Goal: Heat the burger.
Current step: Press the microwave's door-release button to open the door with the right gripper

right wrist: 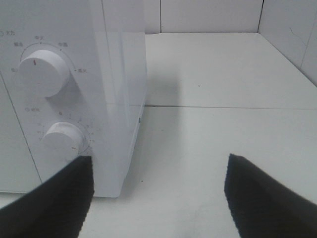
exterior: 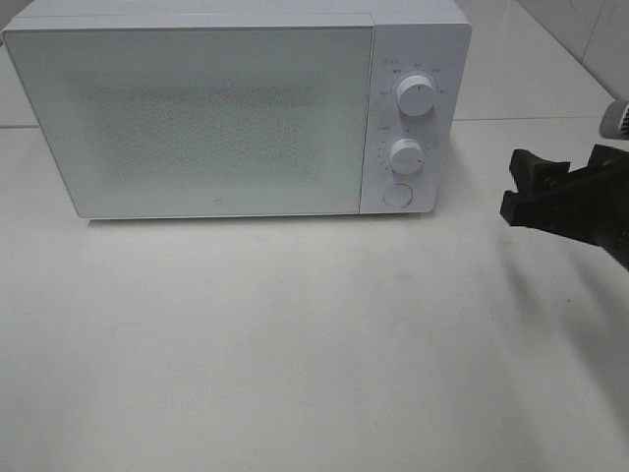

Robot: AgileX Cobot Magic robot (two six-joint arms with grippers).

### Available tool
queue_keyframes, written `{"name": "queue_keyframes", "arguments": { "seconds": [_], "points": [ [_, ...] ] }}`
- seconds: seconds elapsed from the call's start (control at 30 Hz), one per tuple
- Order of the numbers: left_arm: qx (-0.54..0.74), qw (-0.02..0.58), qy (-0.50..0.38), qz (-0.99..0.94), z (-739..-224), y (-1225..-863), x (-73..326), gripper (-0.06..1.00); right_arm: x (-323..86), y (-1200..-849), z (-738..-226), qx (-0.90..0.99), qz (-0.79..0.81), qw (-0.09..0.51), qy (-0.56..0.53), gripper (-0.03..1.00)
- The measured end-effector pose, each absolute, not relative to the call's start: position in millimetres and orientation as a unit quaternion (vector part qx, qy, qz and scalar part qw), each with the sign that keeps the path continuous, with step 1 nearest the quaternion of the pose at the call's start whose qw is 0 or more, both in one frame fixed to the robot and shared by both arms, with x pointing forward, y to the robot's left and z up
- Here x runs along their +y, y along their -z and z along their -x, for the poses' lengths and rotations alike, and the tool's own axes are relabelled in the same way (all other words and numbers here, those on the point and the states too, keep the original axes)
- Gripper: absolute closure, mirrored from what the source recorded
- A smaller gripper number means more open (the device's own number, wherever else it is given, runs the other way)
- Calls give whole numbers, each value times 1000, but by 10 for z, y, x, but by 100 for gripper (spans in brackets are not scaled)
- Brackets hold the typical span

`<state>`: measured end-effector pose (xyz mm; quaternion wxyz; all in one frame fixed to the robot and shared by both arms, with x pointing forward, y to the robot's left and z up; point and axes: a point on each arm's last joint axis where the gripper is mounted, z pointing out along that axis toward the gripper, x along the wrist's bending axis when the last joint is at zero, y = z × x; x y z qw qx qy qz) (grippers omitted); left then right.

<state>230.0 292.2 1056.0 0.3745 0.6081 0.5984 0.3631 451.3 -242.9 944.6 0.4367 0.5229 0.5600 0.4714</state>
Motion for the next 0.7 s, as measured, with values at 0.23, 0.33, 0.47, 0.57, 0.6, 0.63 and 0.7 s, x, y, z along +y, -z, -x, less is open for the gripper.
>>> {"name": "queue_keyframes", "arguments": {
  "seconds": [0.23,0.33,0.47,0.57,0.6,0.63,0.7],
  "points": [
    [598,375,-363,-608,-2300,-10560,2922,-5,-2210,-9280,-4468,573,-524,426,-465,24],
    [598,375,-363,-608,-2300,-10560,2922,-5,-2096,-9192,-4417,587,-526,414,-456,24],
    [598,375,-363,-608,-2300,-10560,2922,-5,-2010,-9136,-4385,592,-531,409,-447,24],
    [598,375,-363,-608,-2300,-10560,2922,-5,-1875,-9096,-4376,598,-531,406,-443,24],
    [598,375,-363,-608,-2300,-10560,2922,-5,-1841,-9085,-4374,602,-527,405,-443,24],
    [598,375,-363,-608,-2300,-10560,2922,-5,-1792,-9079,-4381,606,-522,403,-445,24],
    [598,375,-363,-608,-2300,-10560,2922,-5,-1771,-9081,-4385,606,-521,403,-447,24]
  ]
}}
